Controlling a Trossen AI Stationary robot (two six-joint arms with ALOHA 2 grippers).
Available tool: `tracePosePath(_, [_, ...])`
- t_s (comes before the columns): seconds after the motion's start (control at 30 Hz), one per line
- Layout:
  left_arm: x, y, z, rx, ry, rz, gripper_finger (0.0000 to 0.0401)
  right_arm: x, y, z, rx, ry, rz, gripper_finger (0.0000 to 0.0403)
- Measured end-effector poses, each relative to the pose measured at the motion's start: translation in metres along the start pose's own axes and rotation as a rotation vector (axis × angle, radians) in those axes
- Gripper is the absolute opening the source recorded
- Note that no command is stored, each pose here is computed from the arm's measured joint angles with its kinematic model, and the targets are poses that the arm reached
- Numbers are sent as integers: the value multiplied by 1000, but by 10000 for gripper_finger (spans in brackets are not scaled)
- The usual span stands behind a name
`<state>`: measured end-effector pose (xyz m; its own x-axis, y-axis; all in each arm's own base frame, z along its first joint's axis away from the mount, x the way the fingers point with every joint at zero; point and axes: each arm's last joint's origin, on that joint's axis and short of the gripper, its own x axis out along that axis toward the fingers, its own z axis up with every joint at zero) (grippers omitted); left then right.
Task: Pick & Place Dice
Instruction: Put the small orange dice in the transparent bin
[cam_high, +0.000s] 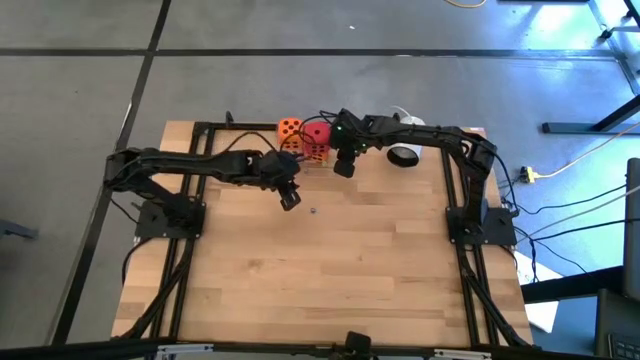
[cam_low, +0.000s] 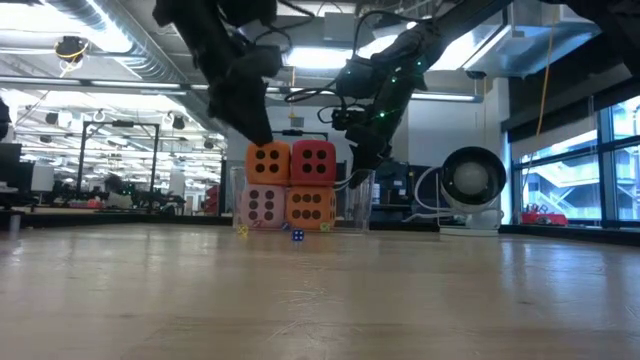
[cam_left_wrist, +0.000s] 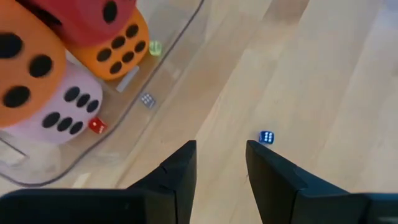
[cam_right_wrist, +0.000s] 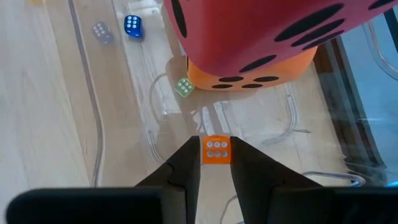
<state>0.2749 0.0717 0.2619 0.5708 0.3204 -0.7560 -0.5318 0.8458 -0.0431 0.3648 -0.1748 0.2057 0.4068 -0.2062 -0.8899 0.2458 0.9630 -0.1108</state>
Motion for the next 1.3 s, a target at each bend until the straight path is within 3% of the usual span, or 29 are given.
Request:
tracePosePath(0.2, [24,-1,-5,-28,60,73,152,0,0,0,-1,0,0,86])
tracePosePath(0.43, [50,-2,-13,-55,147,86,182,0,0,0,-1,0,0,86])
tracePosePath(0.97, [73,7,-24,-78,251,163,214,0,0,0,-3,0,0,88])
tracePosePath(1.3, [73,8,-24,-78,258,165,220,0,0,0,-3,0,0,143])
